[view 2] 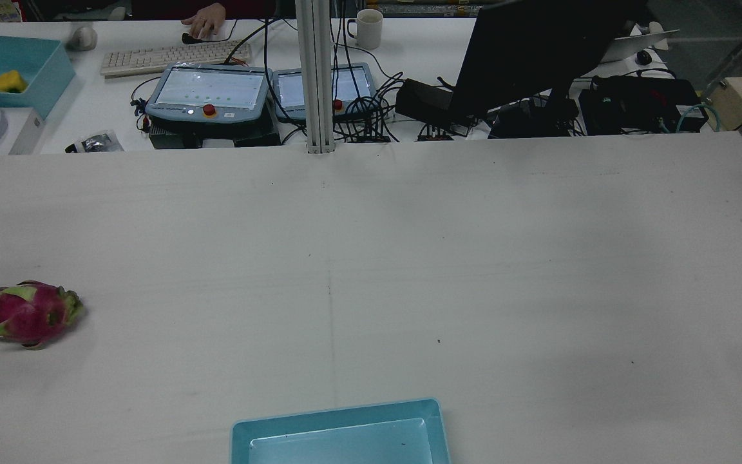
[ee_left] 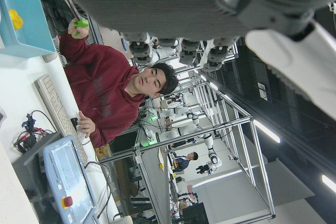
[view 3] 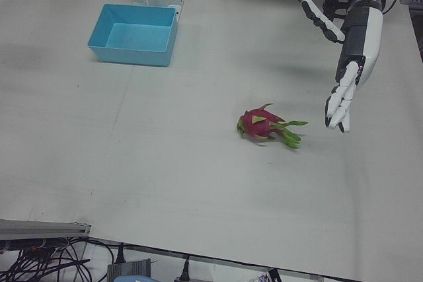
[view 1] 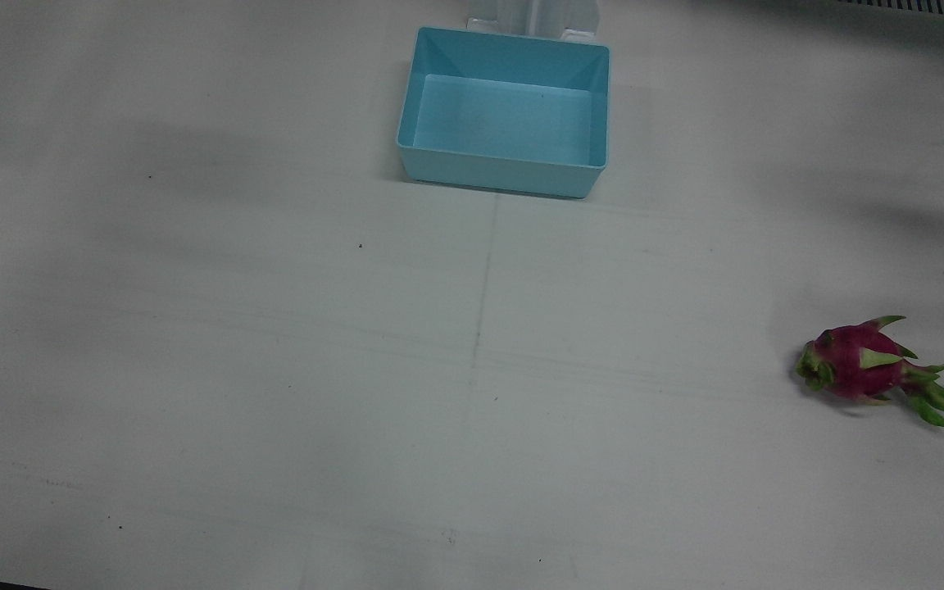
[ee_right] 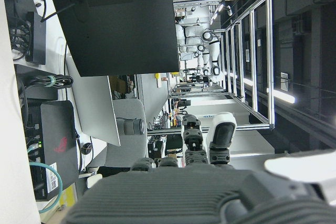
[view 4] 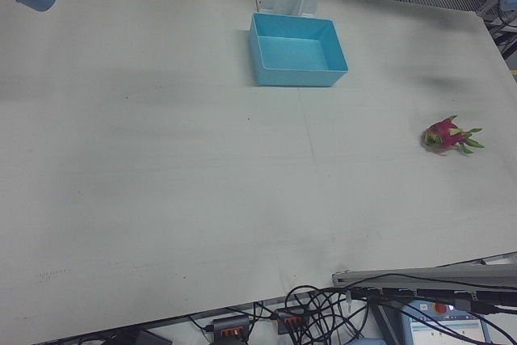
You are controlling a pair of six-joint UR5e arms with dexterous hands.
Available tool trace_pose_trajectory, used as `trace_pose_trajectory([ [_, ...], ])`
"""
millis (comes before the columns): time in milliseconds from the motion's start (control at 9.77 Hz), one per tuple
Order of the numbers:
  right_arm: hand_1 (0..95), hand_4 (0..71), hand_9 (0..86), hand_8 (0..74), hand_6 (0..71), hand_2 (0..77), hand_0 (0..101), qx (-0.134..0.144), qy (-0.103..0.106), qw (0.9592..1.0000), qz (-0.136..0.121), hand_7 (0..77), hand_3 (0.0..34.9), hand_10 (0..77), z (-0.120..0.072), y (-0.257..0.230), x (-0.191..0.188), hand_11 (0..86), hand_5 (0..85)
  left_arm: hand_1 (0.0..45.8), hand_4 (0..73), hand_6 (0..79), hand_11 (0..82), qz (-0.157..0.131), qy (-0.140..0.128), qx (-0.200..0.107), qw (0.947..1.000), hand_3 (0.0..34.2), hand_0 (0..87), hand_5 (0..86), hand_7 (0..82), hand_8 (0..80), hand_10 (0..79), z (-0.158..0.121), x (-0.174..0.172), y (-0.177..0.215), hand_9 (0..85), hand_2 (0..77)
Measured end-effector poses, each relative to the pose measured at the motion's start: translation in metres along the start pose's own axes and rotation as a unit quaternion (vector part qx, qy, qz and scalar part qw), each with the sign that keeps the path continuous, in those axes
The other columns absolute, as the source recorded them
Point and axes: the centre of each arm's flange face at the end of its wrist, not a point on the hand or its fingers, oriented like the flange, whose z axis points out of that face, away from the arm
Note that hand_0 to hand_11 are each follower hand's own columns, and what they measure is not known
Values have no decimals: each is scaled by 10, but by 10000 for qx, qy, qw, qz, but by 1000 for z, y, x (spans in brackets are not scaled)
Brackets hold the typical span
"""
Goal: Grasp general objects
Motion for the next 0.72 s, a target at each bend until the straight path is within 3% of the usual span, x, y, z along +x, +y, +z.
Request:
trace_pose_trajectory([
  [102,54,0,11,0,0,16,0,-1,-1,10000,1,0,0,0,0,0,0,5,736,0,60,11,22,265,-26,-5,9996,0,476,33,142,11,147,-1,1,0,11,11],
  [205,54,0,11,0,0,16,1,1,-1,10000,0,0,0,0,0,0,0,11,736,0,60,11,11,779,-255,-44,9966,0,492,60,158,11,147,3,-2,4,16,11],
  [307,54,0,11,0,0,16,1,3,-1,10000,-2,0,0,0,0,0,0,11,736,0,60,11,11,1368,-488,-115,9893,0,494,65,180,11,147,13,-3,13,16,11],
  [512,54,0,11,0,0,16,1,4,-1,10000,1,0,0,0,0,0,0,5,736,0,65,11,11,2448,-853,-40,9658,0,494,87,191,11,147,28,-2,34,22,11],
  [717,54,0,11,0,0,16,1,4,-1,10000,0,0,0,0,0,0,0,5,736,0,65,11,11,3281,-1245,469,9352,0,495,54,147,16,147,22,-1,36,22,11],
])
